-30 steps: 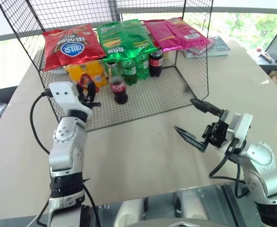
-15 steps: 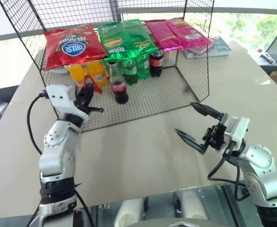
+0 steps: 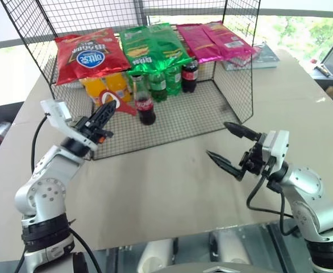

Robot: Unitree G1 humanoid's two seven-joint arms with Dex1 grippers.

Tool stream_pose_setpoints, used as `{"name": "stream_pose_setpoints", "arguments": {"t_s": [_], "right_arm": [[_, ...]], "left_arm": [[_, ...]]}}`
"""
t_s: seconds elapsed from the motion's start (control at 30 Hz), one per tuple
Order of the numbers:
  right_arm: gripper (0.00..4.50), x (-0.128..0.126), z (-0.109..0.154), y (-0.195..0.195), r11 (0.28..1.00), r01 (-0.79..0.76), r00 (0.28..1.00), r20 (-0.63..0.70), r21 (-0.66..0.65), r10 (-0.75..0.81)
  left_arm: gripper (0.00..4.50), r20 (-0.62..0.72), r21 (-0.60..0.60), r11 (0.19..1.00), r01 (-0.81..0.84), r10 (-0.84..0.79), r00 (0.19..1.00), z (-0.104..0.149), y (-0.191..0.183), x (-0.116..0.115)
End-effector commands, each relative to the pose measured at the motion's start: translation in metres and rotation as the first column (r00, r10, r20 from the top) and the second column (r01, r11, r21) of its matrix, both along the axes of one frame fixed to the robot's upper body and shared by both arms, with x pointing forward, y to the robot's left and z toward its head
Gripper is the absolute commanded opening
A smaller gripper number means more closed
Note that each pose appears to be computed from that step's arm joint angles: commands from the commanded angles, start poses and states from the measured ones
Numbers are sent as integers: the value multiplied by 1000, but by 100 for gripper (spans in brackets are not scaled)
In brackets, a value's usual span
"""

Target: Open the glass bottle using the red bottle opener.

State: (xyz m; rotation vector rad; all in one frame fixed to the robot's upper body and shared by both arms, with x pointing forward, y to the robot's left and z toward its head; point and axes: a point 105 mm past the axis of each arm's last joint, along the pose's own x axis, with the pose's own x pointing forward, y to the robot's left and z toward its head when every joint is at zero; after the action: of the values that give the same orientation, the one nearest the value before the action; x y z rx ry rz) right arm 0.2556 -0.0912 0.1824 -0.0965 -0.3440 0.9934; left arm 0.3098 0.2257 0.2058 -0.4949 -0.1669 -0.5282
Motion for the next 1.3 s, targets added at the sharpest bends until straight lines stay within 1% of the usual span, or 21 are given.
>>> {"name": "stream_pose_setpoints", "arguments": {"t_s": [0.03, 0.1, 0.17, 0.23, 0.3, 0.37, 0.73, 0.83, 0.97, 1.13, 1.23, 1.3], "right_arm": [[450, -4, 10, 8, 1000, -14, 1000, 17, -21, 15], [450, -5, 7, 12, 998, -19, 999, 25, -66, 21], [450, -3, 5, 13, 993, 23, 999, 38, -119, -19], [450, -2, 3, 13, 989, 43, 998, 44, -142, -37], [450, -1, 3, 14, 989, 36, 998, 48, -145, -29], [450, -1, 3, 15, 989, 33, 998, 49, -146, -26], [450, -1, 0, 16, 988, 31, 999, 43, -154, -24], [450, -1, -1, 16, 988, 28, 999, 37, -149, -23], [450, -4, -2, 20, 991, -30, 1000, -8, -130, 29], [450, -4, -2, 20, 991, -62, 998, -39, -122, 58], [450, -3, -2, 22, 991, -73, 996, -52, -113, 68], [450, -3, -1, 25, 991, -101, 992, -80, -82, 95]], "left_arm": [[9, -1, 15, 995, 102, -102, 995, 4, -16, -11], [9, -3, 10, 997, 82, -82, 997, 6, -13, -8], [9, -6, -29, 997, 73, -74, 997, 11, -11, -4], [9, -12, -47, 997, 59, -60, 998, 14, -9, -1], [9, -34, -25, 1000, 0, 0, 999, 13, -4, 8], [9, -40, -43, 999, -21, 19, 999, 16, -2, 12], [9, -20, -66, 994, -85, 84, 996, 30, 5, 19], [9, -7, -80, 996, -45, 44, 999, 32, 1, 14], [9, 7, -94, 992, 79, -78, 997, 29, -12, -4], [9, 10, -54, 987, 149, -149, 989, 20, -21, -20], [9, 24, -73, 983, 171, -169, 985, 21, -25, -23], [9, 29, -97, 969, 228, -226, 974, 23, -34, -30]]}}
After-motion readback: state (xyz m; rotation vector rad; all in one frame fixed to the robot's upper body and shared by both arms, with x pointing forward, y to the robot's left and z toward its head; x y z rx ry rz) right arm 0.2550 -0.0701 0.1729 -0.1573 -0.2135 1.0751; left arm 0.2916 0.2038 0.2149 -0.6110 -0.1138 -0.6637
